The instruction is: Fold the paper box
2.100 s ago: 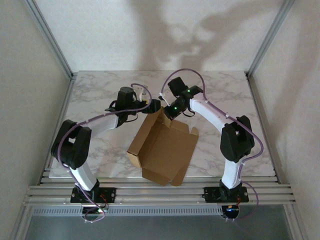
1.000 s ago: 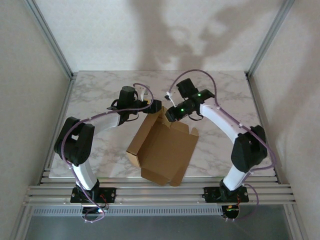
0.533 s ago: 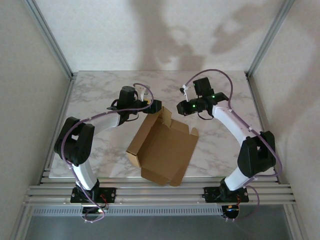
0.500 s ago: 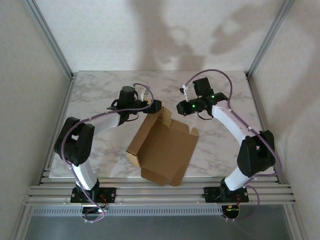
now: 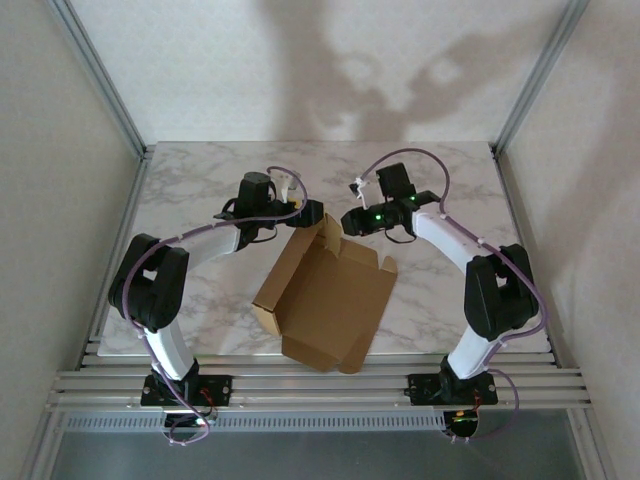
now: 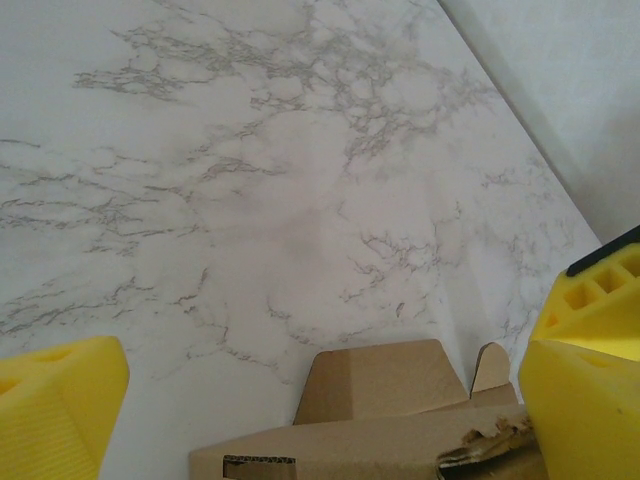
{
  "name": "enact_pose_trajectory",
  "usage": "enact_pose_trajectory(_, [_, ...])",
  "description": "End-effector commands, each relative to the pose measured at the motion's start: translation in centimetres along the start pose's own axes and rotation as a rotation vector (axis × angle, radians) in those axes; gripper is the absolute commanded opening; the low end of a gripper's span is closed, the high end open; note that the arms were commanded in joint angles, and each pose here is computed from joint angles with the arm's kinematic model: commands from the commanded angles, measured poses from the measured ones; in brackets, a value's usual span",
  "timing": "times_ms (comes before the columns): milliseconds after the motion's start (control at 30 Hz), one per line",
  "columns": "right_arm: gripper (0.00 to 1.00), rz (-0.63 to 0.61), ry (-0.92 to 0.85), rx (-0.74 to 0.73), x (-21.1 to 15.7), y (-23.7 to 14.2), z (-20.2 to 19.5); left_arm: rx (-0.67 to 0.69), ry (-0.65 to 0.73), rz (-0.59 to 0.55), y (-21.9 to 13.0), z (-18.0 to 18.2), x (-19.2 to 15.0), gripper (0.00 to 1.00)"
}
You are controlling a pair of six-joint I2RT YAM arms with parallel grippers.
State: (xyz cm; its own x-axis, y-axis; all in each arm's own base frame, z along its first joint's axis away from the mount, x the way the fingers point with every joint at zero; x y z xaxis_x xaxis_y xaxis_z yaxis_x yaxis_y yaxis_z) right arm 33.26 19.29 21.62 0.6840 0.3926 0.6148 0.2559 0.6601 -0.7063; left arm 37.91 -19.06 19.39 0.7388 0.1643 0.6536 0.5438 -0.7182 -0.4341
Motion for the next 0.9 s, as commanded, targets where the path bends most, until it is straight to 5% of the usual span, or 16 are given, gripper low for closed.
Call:
enact_pose_trajectory(0, [0.33,0.007,-0.025,0.068,-0.5,1.5,0.7,0.005,-0.014,0.056,0.3,0.5,-0.6,0.99])
enact_pose_trajectory(533, [0.49,-0.074,-0.074,0.073,-1.4,4.7,2.2,-0.038,-0.014,0.11,1.2,0.6,-0.6,0.99])
enact_pose_trajectory(867, [0.48,-0.177,-0.124,-0.144,-1.8,5.6,1.3,-0.1,0.002,0.195,2.3,0.7,0.1,0.99])
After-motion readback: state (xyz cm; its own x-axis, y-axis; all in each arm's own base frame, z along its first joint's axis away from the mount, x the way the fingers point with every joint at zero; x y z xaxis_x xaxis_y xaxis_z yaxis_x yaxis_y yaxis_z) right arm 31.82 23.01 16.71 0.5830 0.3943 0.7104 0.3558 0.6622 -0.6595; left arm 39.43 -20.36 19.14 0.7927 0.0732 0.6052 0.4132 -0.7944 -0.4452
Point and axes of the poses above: each hand's point on the last joint's axis, 136 mm out from that joint toward the fingers, its own y axis out along the fingers, its own z axis along the line the jaws close on, x = y × z, the point moved 10 cm from there along -y, back along the fingers, and after that the axes turned 8 degrees about -y, right-handed, at the moved point
